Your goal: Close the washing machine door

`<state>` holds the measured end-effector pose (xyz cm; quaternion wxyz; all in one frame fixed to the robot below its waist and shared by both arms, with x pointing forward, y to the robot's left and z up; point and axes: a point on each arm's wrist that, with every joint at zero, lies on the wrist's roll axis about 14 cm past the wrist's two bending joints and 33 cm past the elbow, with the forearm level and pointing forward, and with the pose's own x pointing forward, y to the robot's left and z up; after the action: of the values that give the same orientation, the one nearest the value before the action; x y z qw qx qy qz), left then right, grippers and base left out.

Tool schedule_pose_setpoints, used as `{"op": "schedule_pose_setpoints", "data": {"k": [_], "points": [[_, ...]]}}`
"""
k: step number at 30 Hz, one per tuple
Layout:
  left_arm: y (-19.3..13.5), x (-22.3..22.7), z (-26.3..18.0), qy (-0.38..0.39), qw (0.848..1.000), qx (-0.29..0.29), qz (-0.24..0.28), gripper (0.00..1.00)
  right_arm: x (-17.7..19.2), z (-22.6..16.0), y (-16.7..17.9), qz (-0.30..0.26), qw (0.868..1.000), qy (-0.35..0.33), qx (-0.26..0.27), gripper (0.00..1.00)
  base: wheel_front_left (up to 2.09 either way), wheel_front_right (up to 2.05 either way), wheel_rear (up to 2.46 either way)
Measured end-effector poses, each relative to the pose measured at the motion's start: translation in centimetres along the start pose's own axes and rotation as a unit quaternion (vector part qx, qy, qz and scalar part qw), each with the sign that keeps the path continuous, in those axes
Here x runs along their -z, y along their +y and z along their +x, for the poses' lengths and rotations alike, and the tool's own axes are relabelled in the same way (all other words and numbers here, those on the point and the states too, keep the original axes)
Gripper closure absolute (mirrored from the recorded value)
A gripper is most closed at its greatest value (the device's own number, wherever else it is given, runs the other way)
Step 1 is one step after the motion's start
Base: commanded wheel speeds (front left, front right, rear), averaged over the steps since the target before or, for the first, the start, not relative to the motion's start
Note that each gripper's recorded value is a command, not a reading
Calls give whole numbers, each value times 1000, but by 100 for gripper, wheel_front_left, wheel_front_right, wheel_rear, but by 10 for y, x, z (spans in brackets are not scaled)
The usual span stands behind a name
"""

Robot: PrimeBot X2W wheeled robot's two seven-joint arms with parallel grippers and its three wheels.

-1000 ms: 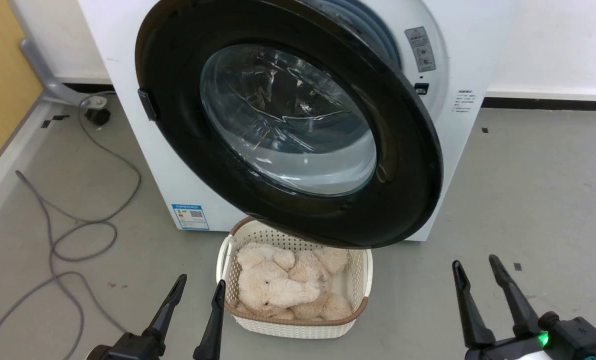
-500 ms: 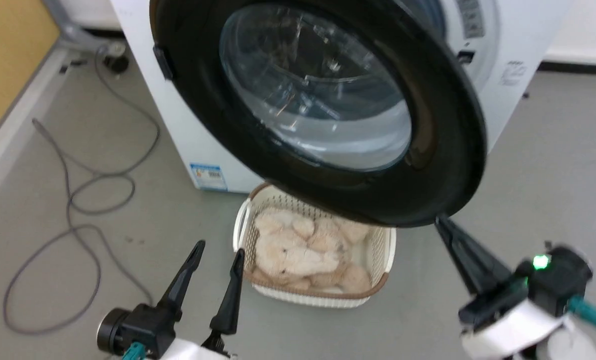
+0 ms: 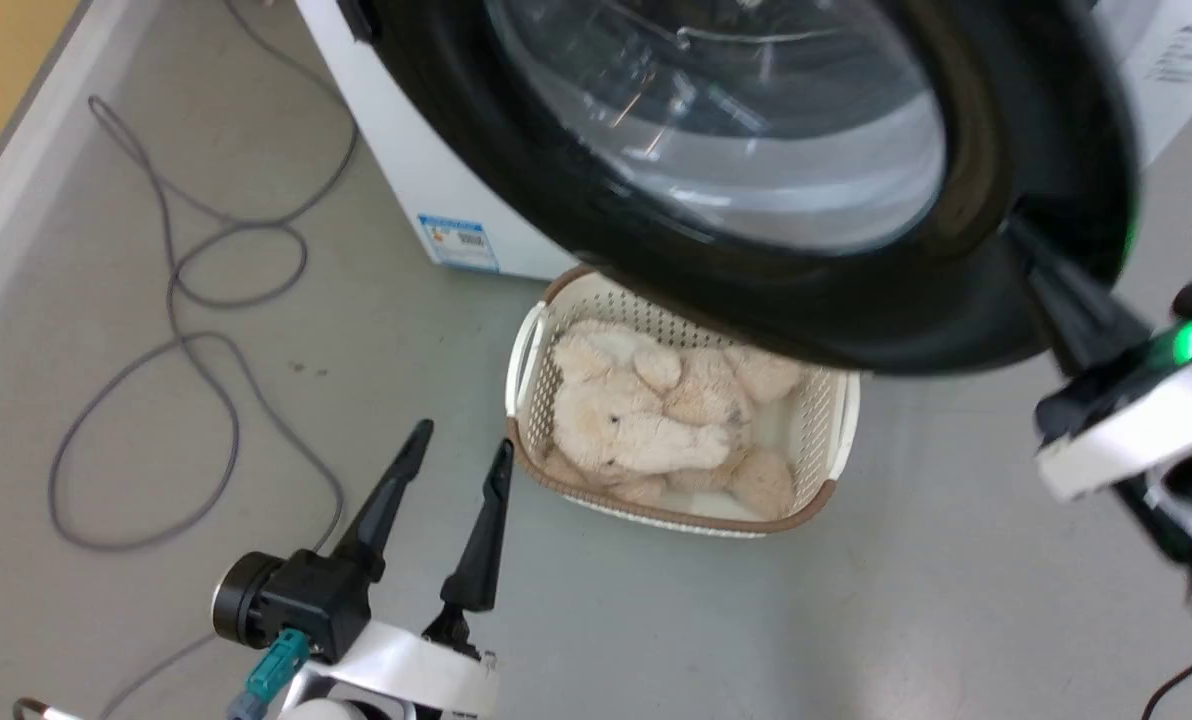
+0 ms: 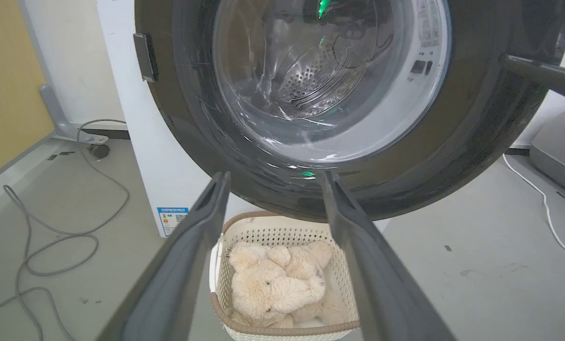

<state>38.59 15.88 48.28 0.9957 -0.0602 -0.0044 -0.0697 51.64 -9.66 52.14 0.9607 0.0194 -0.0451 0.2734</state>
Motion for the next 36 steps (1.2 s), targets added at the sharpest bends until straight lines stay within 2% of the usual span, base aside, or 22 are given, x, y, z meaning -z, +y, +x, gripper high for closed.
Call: {"op": "schedule_pose_setpoints", "data": {"k": [5,11,20,29,36], "points": [[5,8,7,9,1000,-9,-2,0,3,25,-17,-14,1000,4,-1,100,0,0,0],[10,17,15,19,1000,-13,0,0,2,57,-36,-1,1000,4,10,100,0,0,0],[19,26,26,28,999,-23,5,0,0,91,-87,10,997,5,70,100,0,0,0],[20,25,27,26,999,-27,3,0,8,98,-90,26,996,11,85,100,0,0,0],[18,7,24,2,1000,-28,2,0,-13,81,-90,28,995,-9,97,100,0,0,0]]}}
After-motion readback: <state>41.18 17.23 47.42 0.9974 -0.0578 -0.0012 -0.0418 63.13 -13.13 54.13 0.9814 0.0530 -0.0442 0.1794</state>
